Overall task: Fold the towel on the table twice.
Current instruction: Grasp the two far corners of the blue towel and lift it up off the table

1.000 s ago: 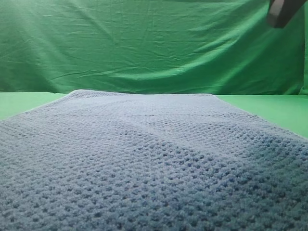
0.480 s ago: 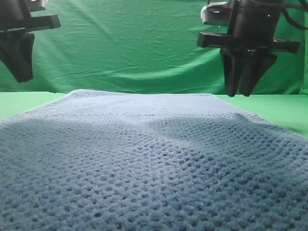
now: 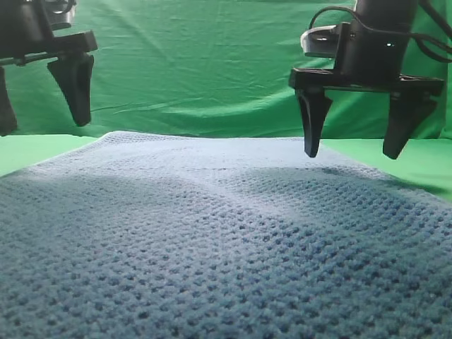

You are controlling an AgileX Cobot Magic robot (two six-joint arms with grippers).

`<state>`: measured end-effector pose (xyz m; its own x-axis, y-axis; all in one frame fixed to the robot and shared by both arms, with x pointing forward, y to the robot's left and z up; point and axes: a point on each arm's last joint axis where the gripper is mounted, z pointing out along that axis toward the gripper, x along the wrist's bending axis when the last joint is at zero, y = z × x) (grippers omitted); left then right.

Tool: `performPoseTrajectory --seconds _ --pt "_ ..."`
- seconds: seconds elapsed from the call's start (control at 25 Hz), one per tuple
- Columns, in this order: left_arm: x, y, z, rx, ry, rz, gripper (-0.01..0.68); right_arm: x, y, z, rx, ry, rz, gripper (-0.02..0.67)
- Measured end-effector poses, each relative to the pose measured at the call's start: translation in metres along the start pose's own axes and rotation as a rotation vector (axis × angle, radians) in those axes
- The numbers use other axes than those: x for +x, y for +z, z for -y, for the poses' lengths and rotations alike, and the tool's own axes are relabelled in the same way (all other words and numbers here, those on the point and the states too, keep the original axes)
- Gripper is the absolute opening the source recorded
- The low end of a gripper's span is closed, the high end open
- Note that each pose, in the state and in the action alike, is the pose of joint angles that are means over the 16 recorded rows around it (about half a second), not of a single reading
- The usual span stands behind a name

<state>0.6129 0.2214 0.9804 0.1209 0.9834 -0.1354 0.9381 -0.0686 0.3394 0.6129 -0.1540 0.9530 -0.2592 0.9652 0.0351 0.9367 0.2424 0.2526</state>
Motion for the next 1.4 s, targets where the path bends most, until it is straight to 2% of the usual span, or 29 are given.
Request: performPoseTrajectory --seconds 0.12,0.2,0.6,0.84,0.96,1.12,1.4 --pt "0.001 0.007 0.000 0.012 -0.002 -0.004 0.623 -0.002 0.004 0.000 0.004 0.006 0.008 0.661" --pt "0.002 0.013 0.000 0.021 -0.002 -0.009 0.640 -0.003 0.007 -0.001 0.006 0.006 0.013 0.664" --pt "0.006 0.037 0.001 0.048 0.021 -0.038 0.642 -0.007 0.019 -0.003 0.004 0.001 0.027 0.659" --pt "0.003 0.044 0.001 0.057 0.048 -0.048 0.632 -0.007 0.023 -0.004 0.003 0.000 0.028 0.611" --pt "0.000 0.047 0.001 0.067 0.063 -0.052 0.615 -0.007 0.024 -0.005 0.006 0.001 0.028 0.556" --pt "-0.003 0.050 0.002 0.089 0.080 -0.053 0.558 -0.007 0.026 -0.005 0.011 0.006 0.024 0.432" --pt "-0.008 0.056 0.003 0.138 0.086 -0.041 0.313 -0.005 0.030 -0.006 0.023 0.026 0.008 0.179"
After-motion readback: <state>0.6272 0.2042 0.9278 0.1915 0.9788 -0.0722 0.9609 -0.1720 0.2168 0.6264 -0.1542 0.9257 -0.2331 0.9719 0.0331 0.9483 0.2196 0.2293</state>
